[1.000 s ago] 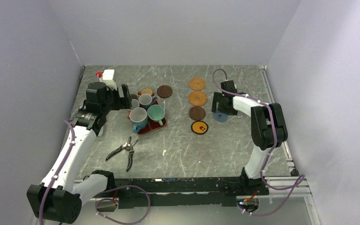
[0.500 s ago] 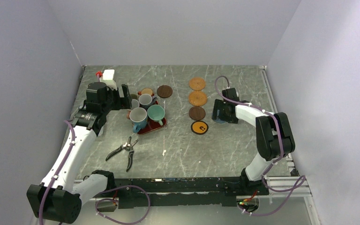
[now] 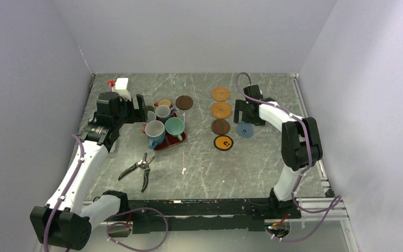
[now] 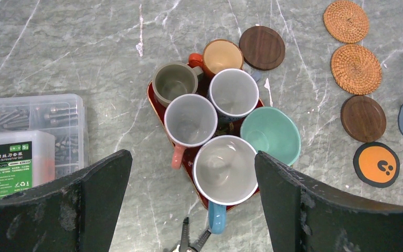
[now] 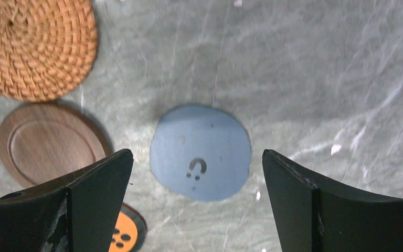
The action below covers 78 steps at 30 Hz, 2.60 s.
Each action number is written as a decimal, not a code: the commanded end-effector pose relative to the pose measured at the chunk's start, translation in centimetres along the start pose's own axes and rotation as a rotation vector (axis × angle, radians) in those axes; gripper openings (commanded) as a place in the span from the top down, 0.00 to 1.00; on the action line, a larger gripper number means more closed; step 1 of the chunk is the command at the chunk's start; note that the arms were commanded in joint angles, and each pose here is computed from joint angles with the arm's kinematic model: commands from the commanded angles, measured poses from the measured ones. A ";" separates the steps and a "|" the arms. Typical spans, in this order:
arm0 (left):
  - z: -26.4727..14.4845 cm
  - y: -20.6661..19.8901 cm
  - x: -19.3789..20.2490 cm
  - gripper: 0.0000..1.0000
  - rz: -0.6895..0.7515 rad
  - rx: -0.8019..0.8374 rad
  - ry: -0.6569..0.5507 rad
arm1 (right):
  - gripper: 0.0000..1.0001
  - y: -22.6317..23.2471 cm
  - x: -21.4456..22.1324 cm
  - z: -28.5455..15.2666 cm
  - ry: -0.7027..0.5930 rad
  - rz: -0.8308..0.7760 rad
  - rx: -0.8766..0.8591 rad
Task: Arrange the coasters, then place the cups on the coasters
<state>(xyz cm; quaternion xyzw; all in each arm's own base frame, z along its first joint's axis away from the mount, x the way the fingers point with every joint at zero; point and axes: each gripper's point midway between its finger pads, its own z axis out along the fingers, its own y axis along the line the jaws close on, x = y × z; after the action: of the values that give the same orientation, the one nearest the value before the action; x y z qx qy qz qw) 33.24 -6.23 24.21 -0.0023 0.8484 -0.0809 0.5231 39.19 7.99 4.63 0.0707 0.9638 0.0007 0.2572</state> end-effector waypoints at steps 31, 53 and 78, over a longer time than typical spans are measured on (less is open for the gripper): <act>-0.2 -0.4 -1.4 0.06 0.015 0.013 -0.039 | 0.18 -2.5 6.9 2.9 0.216 -0.023 0.087; -0.3 -0.5 -1.4 0.06 0.015 0.014 -0.041 | 0.21 -1.9 17.7 -1.1 0.394 -0.008 0.124; -0.5 -0.9 -1.6 0.06 0.022 0.024 -0.049 | 0.21 -0.9 22.8 -5.3 0.445 -0.010 0.148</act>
<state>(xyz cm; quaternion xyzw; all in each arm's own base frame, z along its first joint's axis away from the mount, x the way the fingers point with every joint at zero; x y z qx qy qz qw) 33.13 -6.80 24.19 0.0050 0.8485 -0.0853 0.5223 25.43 12.22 0.86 0.0843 0.9791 -0.0089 0.1846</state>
